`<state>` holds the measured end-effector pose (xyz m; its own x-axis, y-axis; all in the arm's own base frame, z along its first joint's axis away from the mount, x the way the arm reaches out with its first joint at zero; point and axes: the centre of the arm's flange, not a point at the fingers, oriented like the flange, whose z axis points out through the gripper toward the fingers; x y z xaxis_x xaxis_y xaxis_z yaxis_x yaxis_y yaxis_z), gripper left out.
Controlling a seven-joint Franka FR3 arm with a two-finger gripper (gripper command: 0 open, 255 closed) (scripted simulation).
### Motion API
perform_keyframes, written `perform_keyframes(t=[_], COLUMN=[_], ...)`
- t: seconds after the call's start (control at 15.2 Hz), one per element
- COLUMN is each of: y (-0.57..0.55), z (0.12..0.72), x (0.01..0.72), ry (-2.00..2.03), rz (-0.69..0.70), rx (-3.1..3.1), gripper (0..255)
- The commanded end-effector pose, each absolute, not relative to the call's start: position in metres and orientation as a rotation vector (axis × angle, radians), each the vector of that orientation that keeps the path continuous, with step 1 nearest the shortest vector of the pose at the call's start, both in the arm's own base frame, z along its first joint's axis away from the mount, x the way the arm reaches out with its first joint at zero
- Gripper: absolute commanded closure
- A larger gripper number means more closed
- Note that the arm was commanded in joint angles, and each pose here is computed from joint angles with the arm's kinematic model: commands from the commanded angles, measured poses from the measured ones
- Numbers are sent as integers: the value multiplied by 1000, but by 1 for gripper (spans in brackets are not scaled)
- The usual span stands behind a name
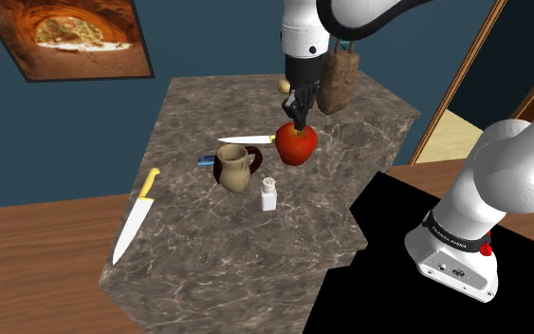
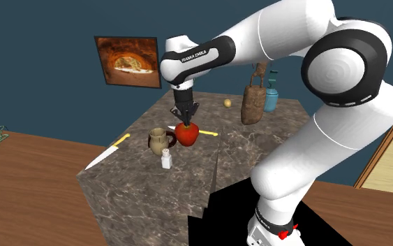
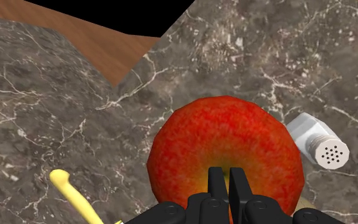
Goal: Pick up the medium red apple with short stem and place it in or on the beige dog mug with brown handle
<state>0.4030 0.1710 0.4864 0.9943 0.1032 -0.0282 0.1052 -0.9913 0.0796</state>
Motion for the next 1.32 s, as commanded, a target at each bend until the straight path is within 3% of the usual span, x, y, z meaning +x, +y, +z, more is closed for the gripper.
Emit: perform_keyframes(t=[0.0,1.25], y=[170,176], z=[498,594], x=[403,413], ry=[160,160], rz=[-37,-37], rx=[3056,3056], gripper=[255,255])
